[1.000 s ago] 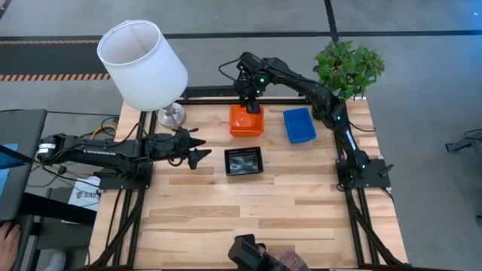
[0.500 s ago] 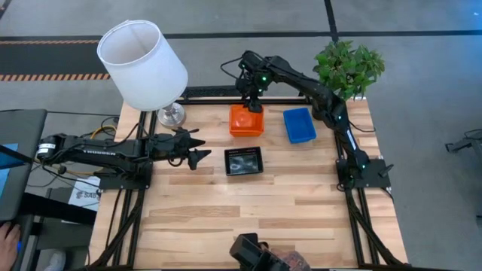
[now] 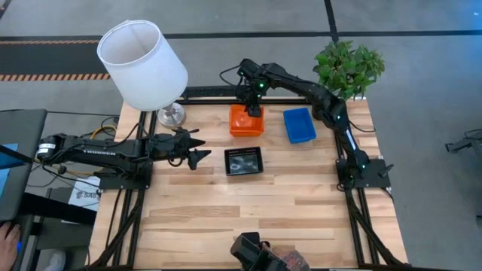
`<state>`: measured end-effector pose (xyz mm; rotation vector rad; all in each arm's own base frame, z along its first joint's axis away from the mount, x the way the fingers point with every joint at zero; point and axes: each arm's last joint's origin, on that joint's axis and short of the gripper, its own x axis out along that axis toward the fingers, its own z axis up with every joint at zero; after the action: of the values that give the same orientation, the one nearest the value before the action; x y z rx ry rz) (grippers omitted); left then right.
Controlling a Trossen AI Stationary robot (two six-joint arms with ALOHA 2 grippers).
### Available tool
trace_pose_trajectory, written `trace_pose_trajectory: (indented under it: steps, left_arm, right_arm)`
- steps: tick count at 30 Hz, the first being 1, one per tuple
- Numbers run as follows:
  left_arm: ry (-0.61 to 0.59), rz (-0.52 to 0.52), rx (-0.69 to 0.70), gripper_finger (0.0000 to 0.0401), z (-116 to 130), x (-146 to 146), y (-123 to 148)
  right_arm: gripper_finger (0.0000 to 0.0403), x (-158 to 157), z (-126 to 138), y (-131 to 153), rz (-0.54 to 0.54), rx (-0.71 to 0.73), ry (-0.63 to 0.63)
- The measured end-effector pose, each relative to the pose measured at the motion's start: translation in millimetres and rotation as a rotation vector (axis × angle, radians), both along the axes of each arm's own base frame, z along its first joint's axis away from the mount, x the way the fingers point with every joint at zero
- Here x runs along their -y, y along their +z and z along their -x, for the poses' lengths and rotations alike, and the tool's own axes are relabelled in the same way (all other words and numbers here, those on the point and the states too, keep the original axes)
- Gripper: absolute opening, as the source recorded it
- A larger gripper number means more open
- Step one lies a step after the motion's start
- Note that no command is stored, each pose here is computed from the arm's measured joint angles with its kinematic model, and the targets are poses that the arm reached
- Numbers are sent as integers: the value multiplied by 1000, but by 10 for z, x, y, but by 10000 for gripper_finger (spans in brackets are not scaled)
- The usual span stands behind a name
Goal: Stack baskets by color
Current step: Stack the orange bin on the top orange bin
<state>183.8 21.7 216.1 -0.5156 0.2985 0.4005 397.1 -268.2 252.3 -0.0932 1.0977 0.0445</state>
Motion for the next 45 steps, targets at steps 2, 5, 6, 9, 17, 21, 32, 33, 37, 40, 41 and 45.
trace_pose_trajectory:
  steps: [2,5,6,9,17,21,32,33,37,40,41,45]
  left_arm:
    - [0,0,0,279,0,0,0]
    - [0,0,0,279,0,0,0]
    - [1,-1,-1,279,0,0,0]
    - [-3,-10,-4,279,0,0,0]
    - [-2,-10,-24,279,8,0,-18]
    - [-2,-9,-27,279,9,0,-21]
    - [-5,1,-23,279,8,2,-20]
    - [-4,5,-22,279,8,2,-20]
    - [-10,15,-20,279,7,5,-20]
    - [-10,15,-19,279,7,5,-20]
    - [-10,15,-19,279,7,5,-20]
    - [-10,15,-13,279,5,5,-14]
  right_arm:
    - [194,12,6,-6,8,-5,-10]
    - [164,25,-7,2,52,-12,-28]
    - [148,30,-11,5,65,-13,-33]
    - [83,39,-17,18,90,-10,-42]
    - [17,-3,-20,8,65,-33,-75]
    - [7,-47,-39,6,75,-41,-33]
    - [29,-113,-88,13,29,19,79]
    - [45,-125,-95,13,29,19,82]
    - [121,-131,-77,5,14,2,77]
    - [181,-126,-84,9,11,10,60]
    - [199,-123,-89,11,14,15,60]
    - [249,-84,-69,43,17,31,33]
